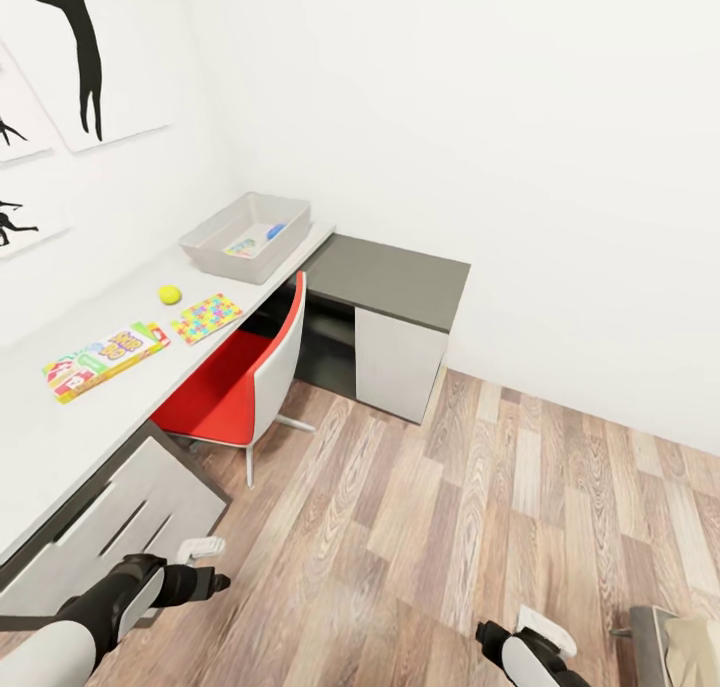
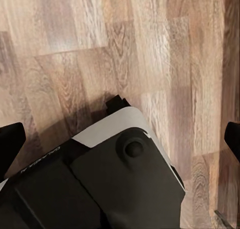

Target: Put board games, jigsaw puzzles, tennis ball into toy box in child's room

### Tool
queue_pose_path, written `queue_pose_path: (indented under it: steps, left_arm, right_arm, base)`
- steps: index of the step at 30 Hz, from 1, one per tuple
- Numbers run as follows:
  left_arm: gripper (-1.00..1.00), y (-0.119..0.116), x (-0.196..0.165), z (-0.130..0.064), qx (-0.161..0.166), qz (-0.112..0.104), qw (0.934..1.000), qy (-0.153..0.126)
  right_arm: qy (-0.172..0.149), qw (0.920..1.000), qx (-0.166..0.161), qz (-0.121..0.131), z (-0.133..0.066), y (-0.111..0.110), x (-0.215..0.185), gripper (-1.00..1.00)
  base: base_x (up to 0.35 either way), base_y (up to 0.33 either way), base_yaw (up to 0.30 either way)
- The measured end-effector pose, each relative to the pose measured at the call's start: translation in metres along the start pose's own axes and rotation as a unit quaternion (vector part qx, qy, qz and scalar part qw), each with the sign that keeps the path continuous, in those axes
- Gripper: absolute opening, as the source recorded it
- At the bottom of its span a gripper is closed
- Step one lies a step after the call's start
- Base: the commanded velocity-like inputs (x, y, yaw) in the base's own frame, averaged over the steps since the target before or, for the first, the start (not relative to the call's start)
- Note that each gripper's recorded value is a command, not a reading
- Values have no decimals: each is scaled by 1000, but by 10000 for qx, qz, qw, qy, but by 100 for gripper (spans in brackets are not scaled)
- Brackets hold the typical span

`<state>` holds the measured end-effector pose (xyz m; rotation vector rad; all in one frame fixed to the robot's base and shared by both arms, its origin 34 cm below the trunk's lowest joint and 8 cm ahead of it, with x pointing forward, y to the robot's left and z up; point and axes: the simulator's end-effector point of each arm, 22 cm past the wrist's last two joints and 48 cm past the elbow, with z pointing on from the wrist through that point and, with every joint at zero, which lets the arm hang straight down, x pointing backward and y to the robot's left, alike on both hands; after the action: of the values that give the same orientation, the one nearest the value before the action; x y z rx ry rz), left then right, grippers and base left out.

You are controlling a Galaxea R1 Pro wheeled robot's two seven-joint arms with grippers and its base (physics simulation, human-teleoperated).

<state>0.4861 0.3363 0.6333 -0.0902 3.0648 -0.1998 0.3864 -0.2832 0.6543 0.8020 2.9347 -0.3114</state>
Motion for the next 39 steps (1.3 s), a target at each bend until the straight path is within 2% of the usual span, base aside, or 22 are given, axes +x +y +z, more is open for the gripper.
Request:
queue_pose_path:
  steps: [3, 11, 19, 26, 29, 39]
  left_arm:
    - [100, -2, -1, -1, 1, 5, 10000, -23]
    - [100, -14, -5, -2, 62, 32, 9999, -81]
    - [100, -15, -10, -7, 45, 41, 9999, -139]
    - [100, -17, -14, -11, 45, 49, 9998, -196]
    - [100, -17, -16, -12, 46, 53, 9997, -220]
    - [100, -21, -22, -18, 68, 66, 9995, -301]
  right_arm:
    - [-82, 9999, 120, -16, 3, -8, -1, 100]
    - [-356, 9989, 279, 149, 7, -20, -6, 100]
    - [-459, 9987, 235, 12, 4, -13, -2, 100]
    - [-646, 9975, 231, 145, 2, -14, -9, 100]
    - [-645, 9974, 285, 139, 3, -17, -7, 100]
    - [-670, 9975, 222, 90, -1, -8, -2, 100]
  base:
    - [0, 0, 0]
    - [0, 0, 0]
    - [0, 0, 0]
    - [0, 0, 0]
    - [0, 0, 0]
    - [0, 0, 0]
